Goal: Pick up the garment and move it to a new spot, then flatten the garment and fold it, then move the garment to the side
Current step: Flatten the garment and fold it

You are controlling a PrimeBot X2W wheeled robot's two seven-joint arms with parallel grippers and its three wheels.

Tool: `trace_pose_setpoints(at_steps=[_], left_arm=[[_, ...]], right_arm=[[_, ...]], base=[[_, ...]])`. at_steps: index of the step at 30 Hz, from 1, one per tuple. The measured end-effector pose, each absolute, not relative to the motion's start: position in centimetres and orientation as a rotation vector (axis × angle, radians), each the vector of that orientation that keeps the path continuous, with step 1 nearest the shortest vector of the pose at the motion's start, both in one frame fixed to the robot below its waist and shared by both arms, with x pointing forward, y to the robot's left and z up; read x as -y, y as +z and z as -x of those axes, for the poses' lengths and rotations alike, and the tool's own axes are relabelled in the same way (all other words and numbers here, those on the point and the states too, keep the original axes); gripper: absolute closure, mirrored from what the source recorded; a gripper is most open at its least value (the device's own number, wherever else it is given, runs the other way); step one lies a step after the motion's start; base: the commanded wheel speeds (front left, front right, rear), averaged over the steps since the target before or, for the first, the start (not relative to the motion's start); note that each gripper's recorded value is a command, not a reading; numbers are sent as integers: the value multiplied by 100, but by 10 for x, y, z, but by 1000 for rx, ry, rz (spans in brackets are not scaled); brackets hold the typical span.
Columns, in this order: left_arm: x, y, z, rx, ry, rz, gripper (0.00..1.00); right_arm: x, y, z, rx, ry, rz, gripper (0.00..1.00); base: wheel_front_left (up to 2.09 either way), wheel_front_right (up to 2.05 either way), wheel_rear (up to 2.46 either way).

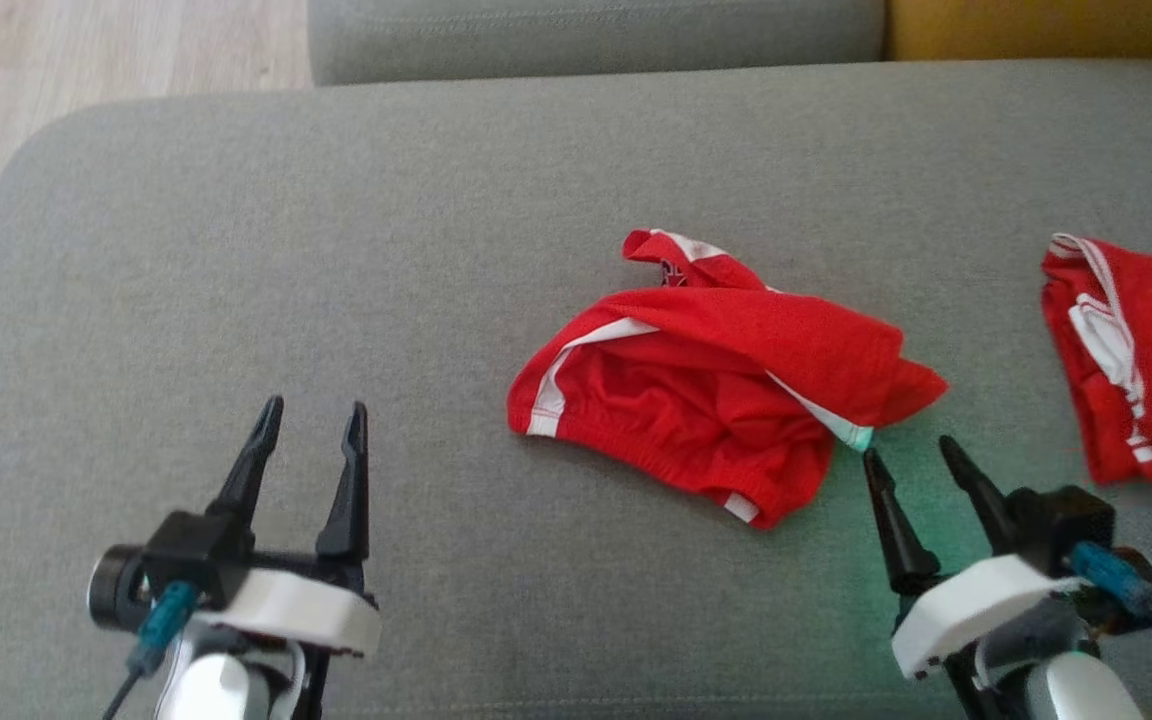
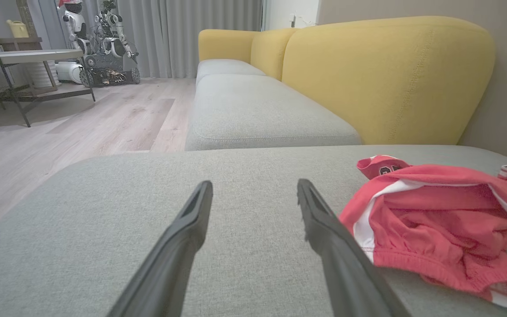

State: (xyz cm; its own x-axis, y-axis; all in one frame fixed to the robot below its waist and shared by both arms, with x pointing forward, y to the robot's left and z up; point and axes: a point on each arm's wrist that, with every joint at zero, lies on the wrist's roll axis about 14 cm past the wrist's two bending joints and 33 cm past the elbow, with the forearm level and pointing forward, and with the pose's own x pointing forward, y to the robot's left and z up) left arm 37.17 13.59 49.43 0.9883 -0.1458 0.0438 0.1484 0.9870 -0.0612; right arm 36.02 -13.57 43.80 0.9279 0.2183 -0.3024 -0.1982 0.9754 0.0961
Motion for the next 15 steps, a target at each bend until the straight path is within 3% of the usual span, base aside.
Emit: trace_pose_setpoints(at_steps=[9,11,12,15], left_arm=[[-140,492,-383,34,-135,63,0],[-140,492,-384,34,-134,63,0],[-140,491,-384,31,-134,63,0],[-140,490,-384,28,-132,63,0]], right_arm=[[122,402,-384,-420,257,-44,0],[121,397,-385,-436,259,-43,62],[121,396,-386,-435,261,-44,100],[123,397,-388,-427,252,-47,100]], base=[[0,0,0],[0,0,0],[0,0,0],[0,0,0]])
